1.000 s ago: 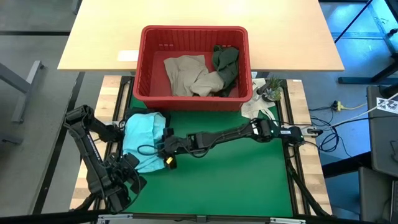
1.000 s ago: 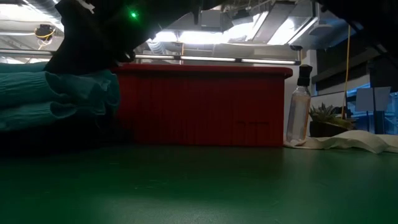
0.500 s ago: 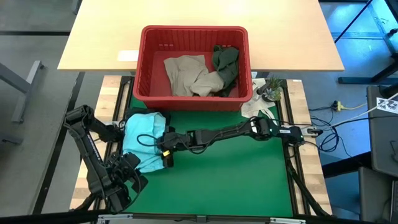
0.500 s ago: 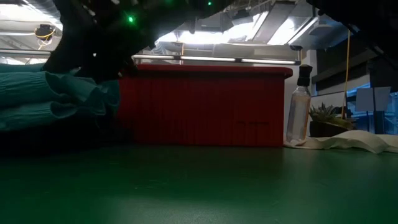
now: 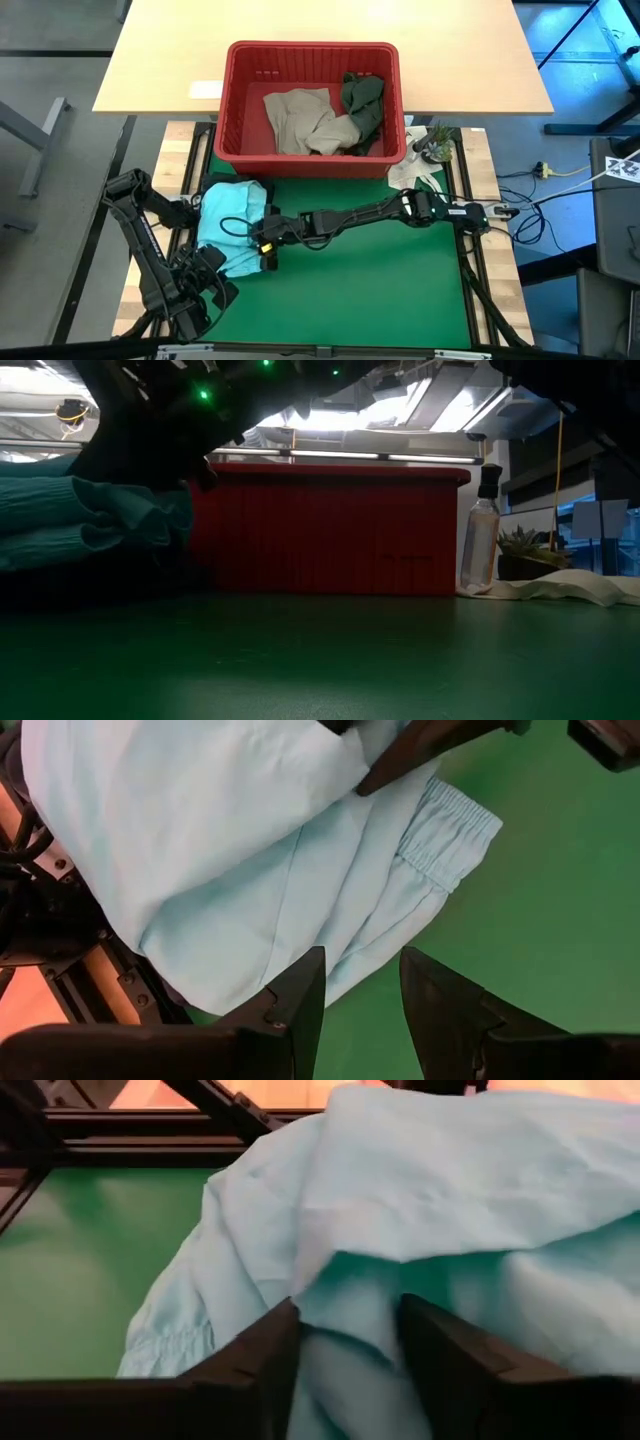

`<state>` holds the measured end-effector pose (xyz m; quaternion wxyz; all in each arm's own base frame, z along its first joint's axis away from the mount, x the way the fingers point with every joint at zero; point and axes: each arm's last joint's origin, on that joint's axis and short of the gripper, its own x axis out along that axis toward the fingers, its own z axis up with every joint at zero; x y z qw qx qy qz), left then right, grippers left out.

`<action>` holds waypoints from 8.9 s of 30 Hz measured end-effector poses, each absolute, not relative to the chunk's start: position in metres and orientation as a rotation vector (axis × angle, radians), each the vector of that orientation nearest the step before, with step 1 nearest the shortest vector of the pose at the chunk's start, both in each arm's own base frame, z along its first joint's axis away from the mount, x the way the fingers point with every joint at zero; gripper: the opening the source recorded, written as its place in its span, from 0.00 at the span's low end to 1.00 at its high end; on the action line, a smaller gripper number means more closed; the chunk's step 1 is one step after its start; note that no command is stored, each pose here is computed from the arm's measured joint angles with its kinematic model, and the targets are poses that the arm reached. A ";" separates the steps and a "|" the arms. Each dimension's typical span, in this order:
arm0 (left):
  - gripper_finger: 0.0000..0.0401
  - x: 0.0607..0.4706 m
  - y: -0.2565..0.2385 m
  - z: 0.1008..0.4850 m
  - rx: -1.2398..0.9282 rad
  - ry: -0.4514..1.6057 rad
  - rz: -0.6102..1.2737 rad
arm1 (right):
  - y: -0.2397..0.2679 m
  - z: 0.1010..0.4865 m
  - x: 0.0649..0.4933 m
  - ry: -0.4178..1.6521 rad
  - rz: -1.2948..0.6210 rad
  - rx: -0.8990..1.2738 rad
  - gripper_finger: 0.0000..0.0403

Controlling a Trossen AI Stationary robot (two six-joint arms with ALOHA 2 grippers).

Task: Fold Laundry from Bin
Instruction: Stack the folded blue shorts on top of the folded black shorts

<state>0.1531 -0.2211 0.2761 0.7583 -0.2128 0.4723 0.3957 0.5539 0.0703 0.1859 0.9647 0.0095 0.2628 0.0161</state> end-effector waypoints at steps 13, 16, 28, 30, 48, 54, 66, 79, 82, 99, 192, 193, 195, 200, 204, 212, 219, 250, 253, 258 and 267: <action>0.31 0.153 -0.221 0.276 -0.463 1.028 0.862 | 0.077 0.204 0.555 0.534 0.242 0.074 0.06; 0.31 0.153 -0.221 0.276 -0.463 1.028 0.862 | 0.078 0.208 0.555 0.544 0.273 0.083 0.01; 0.31 0.153 -0.223 0.275 -0.495 1.080 0.862 | 0.078 0.223 0.550 0.646 0.274 0.113 0.02; 0.31 0.152 -0.224 0.275 -0.501 1.097 0.864 | 0.078 0.226 0.549 0.650 0.283 0.116 0.02; 0.31 0.152 -0.224 0.275 -0.506 1.107 0.867 | 0.085 0.242 0.545 0.702 0.410 0.238 0.01; 0.31 0.152 -0.224 0.275 -0.506 1.106 0.867 | 0.089 0.226 0.539 0.826 0.338 0.189 0.02; 0.31 0.152 -0.224 0.275 -0.504 1.107 0.866 | 0.088 0.218 0.539 0.856 0.271 0.156 0.07; 0.31 0.153 -0.225 0.272 -0.497 1.106 0.863 | 0.087 0.217 0.540 0.847 0.264 0.102 0.34; 0.31 0.153 -0.225 0.263 -0.457 1.111 0.829 | 0.087 0.217 0.540 0.847 0.265 0.102 0.39; 0.31 0.152 -0.216 0.214 -0.334 1.113 0.763 | 0.085 0.251 0.531 0.788 0.268 0.101 0.36; 0.47 0.184 -0.199 0.195 -0.363 1.332 0.628 | 0.080 0.246 0.531 0.799 0.119 -0.179 0.36; 0.46 0.185 -0.198 0.195 -0.376 1.350 0.629 | 0.082 0.244 0.530 0.811 0.124 -0.172 0.36; 0.45 0.186 -0.196 0.195 -0.394 1.370 0.633 | 0.089 0.239 0.528 0.822 0.138 -0.168 0.36; 0.40 0.188 -0.196 0.195 -0.409 1.373 0.630 | 0.098 0.229 0.523 0.895 0.130 -0.119 0.36; 0.36 0.188 -0.196 0.195 -0.406 1.367 0.631 | 0.095 0.230 0.524 0.889 0.116 -0.058 0.36; 0.30 0.189 -0.197 0.195 -0.418 1.360 0.620 | 0.086 0.230 0.525 0.898 0.042 0.104 0.36; 0.30 0.190 -0.198 0.195 -0.419 1.340 0.616 | 0.060 0.230 0.529 0.903 0.005 0.264 0.36; 0.29 0.190 -0.198 0.195 -0.407 1.317 0.614 | 0.059 0.212 0.542 0.907 0.241 0.437 0.36; 0.29 0.190 -0.198 0.195 -0.407 1.317 0.614 | 0.059 0.212 0.541 0.907 0.227 0.432 0.36; 0.29 0.190 -0.198 0.195 -0.407 1.317 0.615 | 0.059 0.212 0.542 0.905 0.227 0.431 0.36; 0.29 0.190 -0.198 0.195 -0.395 1.290 0.621 | 0.066 0.205 0.542 0.922 0.237 0.427 0.11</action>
